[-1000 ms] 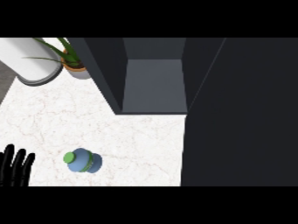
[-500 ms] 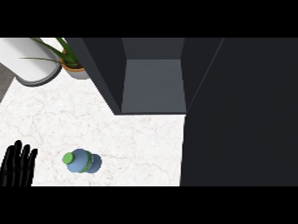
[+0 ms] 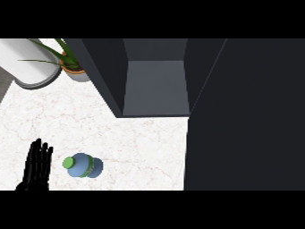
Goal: Pick up the bottled water, place it into the cabinet and close the cabinet
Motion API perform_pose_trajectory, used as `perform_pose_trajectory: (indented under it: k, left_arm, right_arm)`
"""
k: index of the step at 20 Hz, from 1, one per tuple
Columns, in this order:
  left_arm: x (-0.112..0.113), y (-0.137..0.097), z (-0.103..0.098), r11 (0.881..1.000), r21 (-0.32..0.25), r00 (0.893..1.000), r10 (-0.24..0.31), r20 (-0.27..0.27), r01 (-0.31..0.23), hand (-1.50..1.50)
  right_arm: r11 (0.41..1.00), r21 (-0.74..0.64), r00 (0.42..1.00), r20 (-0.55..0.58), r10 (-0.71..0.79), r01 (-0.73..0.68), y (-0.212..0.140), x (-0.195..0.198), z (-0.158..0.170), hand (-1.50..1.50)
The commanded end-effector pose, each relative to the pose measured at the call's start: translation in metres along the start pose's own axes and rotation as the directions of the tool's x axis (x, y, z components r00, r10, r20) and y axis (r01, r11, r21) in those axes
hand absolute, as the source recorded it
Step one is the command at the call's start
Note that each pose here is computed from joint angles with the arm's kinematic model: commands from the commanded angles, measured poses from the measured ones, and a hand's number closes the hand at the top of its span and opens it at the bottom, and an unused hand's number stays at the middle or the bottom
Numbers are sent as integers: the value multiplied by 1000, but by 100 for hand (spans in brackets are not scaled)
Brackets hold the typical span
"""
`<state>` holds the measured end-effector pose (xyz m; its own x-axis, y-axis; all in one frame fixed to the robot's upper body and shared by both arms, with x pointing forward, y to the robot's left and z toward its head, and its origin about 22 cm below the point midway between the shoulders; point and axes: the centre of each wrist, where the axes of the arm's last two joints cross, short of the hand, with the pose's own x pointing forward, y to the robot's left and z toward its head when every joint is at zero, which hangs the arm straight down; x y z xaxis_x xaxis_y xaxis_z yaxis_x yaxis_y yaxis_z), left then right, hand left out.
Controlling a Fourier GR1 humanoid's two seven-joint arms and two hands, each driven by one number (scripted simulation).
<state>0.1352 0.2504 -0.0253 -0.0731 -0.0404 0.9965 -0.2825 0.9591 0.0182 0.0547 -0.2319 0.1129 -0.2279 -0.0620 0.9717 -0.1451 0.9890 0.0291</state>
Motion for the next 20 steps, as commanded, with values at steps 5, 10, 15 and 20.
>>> perform_pose_trajectory:
  k: [5,10,15,20]
  left_arm:
    - [-69,-7,0,998,56,1000,12,-10,-12,-150]
    - [-93,10,-14,998,59,999,14,-31,-12,-150]
    - [-113,5,-9,986,-51,987,155,-41,-157,-150]
    - [-139,1,-8,976,-73,977,201,-70,-206,-150]
  right_arm:
    - [1000,4,1000,29,-2,2,0,19,14,-150]
    - [1000,16,999,51,-11,11,-2,31,18,-150]
    - [1000,27,999,52,-9,8,3,33,16,-150]
    - [1000,16,1000,29,-6,5,1,34,19,-150]
